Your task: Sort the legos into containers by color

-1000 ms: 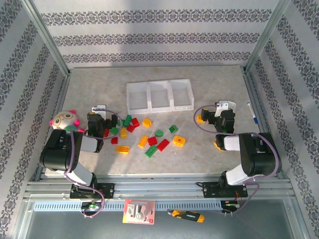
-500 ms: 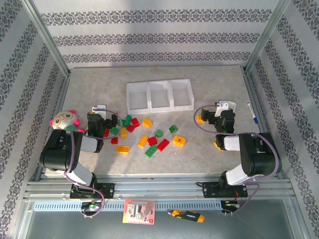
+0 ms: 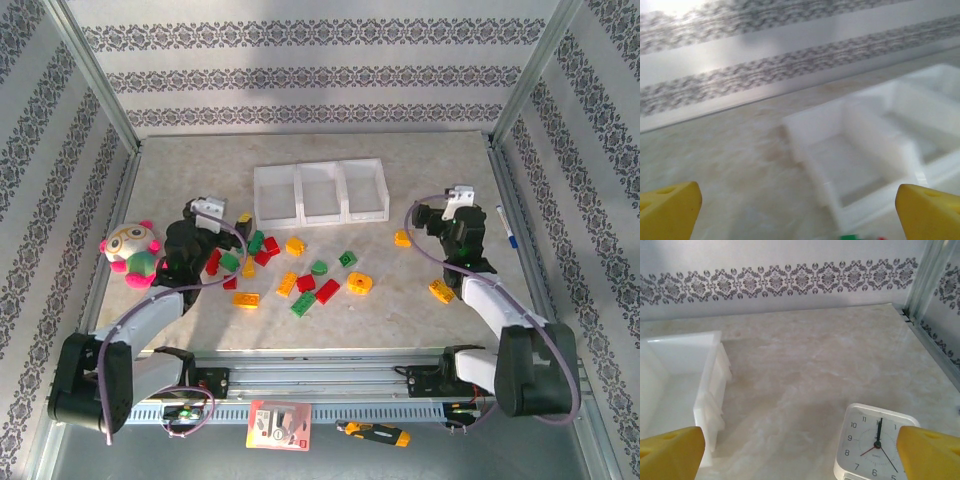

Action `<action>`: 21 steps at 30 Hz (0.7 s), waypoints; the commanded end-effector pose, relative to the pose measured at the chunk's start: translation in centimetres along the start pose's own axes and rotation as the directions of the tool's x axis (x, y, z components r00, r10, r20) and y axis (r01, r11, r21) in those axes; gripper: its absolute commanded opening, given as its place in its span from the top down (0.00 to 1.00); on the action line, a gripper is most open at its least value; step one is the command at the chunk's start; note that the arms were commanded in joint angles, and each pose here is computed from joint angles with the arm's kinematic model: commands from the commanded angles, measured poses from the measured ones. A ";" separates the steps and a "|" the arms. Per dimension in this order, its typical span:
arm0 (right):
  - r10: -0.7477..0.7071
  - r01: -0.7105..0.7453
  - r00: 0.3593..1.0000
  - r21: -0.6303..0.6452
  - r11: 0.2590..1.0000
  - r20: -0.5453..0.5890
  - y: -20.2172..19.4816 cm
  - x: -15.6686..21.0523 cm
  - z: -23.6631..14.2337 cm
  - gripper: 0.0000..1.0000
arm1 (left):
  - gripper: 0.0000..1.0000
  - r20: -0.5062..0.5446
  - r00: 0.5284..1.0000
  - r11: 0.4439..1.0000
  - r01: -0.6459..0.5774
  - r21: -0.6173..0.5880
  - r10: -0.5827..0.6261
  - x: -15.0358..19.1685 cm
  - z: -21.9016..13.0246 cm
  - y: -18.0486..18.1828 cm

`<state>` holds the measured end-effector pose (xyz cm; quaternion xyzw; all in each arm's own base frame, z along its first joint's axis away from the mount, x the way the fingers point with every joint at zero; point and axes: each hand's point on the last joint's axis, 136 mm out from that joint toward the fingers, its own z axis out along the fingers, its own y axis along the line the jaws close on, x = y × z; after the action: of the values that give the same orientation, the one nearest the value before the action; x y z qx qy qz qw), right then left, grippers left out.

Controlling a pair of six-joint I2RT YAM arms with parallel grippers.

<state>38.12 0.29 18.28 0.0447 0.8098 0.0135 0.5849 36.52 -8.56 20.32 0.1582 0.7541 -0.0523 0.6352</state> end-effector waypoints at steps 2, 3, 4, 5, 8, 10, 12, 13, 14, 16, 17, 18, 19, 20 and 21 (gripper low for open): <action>0.016 -0.008 0.975 0.038 0.999 -0.220 0.9 2.7 -1.5 0.02 | 0.01 -0.109 0.991 0.957 -0.044 0.287 0.078 1.2 -0.7 -7.4; 0.012 -0.006 0.966 0.022 1.000 -0.258 1.6 3.1 -1.7 0.02 | 0.01 -0.104 0.990 0.942 -0.053 0.331 0.092 0.9 -0.7 -9.0; 0.012 -0.008 0.954 0.015 1.000 -0.298 2.2 3.5 -1.9 0.02 | 0.01 -0.097 0.990 0.927 -0.057 0.370 0.100 0.6 -0.7 -10.6; 0.014 -0.013 0.943 0.005 1.000 -0.333 2.8 3.9 -1.9 0.02 | 0.01 -0.094 0.990 0.912 -0.059 0.406 0.106 0.5 -0.6 -12.0; -0.015 -0.003 0.898 -0.039 0.999 -0.439 5.0 5.3 -2.1 0.02 | 0.01 -0.084 0.989 0.870 -0.067 0.488 0.123 0.3 -0.4 -16.4; -0.038 0.012 0.864 -0.054 0.998 -0.503 6.1 6.4 -1.9 0.02 | 0.01 -0.066 0.992 0.848 -0.059 0.527 0.110 0.2 -0.2 -19.1; -0.038 0.009 0.833 -0.055 0.998 -0.552 6.6 7.4 -1.5 0.02 | 0.01 -0.057 0.994 0.828 -0.041 0.559 0.088 0.2 0.1 -21.3; -0.034 0.004 0.818 -0.054 0.999 -0.574 6.8 8.0 -1.2 0.02 | 0.01 -0.057 0.995 0.817 -0.033 0.576 0.081 0.4 0.3 -22.4; -0.033 -0.001 0.804 -0.056 0.998 -0.593 7.0 8.5 -0.8 0.02 | 0.01 -0.054 0.996 0.807 -0.028 0.590 0.074 0.5 0.4 -23.4; -0.031 0.005 0.778 -0.042 0.999 -0.628 7.0 9.6 0.0 0.02 | 0.01 -0.048 0.997 0.789 -0.016 0.614 0.057 0.6 0.6 -24.9; -0.024 0.005 0.764 -0.031 1.000 -0.645 6.9 10.0 0.4 0.02 | 0.01 -0.048 0.998 0.784 -0.006 0.621 0.046 0.5 0.7 -25.4; -0.022 0.009 0.752 -0.024 1.000 -0.659 6.8 10.4 0.8 0.02 | 0.01 -0.049 0.998 0.778 0.002 0.628 0.037 0.5 0.7 -25.8; -0.019 0.010 0.735 -0.016 1.000 -0.678 6.7 10.9 1.3 0.02 | 0.01 -0.049 0.998 0.774 0.006 0.633 0.032 0.6 0.8 -26.1; -0.010 0.012 0.718 -0.002 1.000 -0.696 6.4 11.3 1.7 0.03 | 0.01 -0.050 0.998 0.771 0.008 0.636 0.031 0.6 0.8 -26.4; -0.005 0.012 0.709 0.005 1.000 -0.705 6.3 11.7 2.2 0.06 | 0.01 -0.052 0.998 0.770 0.009 0.638 0.031 0.7 0.8 -26.5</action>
<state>36.68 7.97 7.59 0.0159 0.9655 0.0264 0.2587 28.44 -31.95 12.60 0.3885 0.7424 -0.2644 0.4775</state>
